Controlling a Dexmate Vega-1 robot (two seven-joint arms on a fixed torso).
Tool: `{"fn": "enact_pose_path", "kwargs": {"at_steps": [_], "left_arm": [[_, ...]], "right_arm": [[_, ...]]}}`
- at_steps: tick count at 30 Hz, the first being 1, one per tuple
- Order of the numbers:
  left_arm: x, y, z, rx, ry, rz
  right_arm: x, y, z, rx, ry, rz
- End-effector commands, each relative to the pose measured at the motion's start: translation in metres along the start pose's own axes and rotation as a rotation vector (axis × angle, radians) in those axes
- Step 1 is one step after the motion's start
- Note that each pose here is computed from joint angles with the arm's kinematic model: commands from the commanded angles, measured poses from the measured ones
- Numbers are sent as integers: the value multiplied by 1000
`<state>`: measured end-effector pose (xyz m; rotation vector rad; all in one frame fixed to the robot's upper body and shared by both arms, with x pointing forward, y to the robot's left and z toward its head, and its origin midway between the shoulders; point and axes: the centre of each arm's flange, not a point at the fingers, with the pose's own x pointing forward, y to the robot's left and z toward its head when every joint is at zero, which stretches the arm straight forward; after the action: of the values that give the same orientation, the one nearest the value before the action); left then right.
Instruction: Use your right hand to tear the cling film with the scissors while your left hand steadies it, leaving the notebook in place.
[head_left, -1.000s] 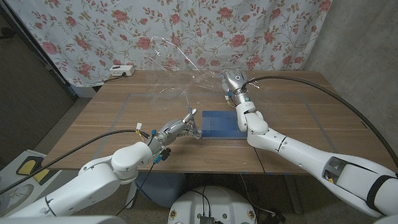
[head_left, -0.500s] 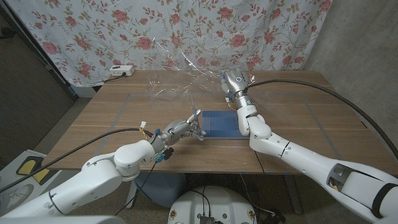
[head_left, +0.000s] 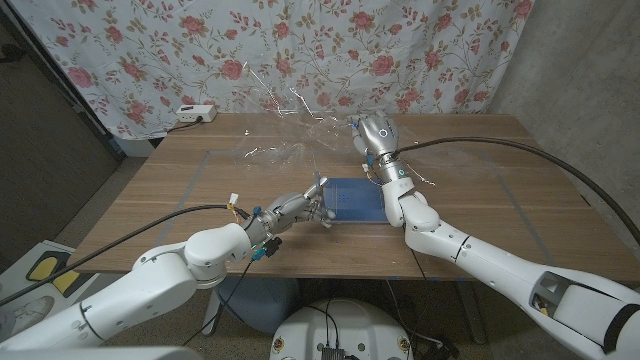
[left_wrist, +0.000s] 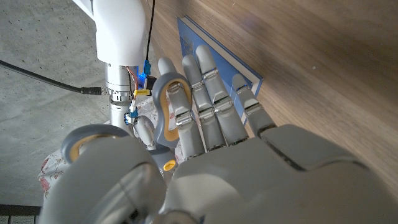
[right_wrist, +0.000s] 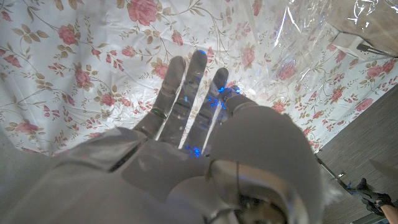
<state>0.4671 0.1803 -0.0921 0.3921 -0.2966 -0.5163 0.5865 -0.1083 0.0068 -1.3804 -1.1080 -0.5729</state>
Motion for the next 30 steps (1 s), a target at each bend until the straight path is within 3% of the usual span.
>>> {"fn": "enact_pose_path", "kwargs": {"at_steps": [1, 14, 30], "left_arm": [[0, -2, 5, 11, 3, -22], [-1, -3, 6, 9, 11, -41], [-1, -5, 10, 20, 2, -79]], "right_arm": [[-16, 6, 4, -7, -30, -68], [-30, 18, -1, 26, -54, -111], [-43, 28, -10, 73, -52, -84]]}}
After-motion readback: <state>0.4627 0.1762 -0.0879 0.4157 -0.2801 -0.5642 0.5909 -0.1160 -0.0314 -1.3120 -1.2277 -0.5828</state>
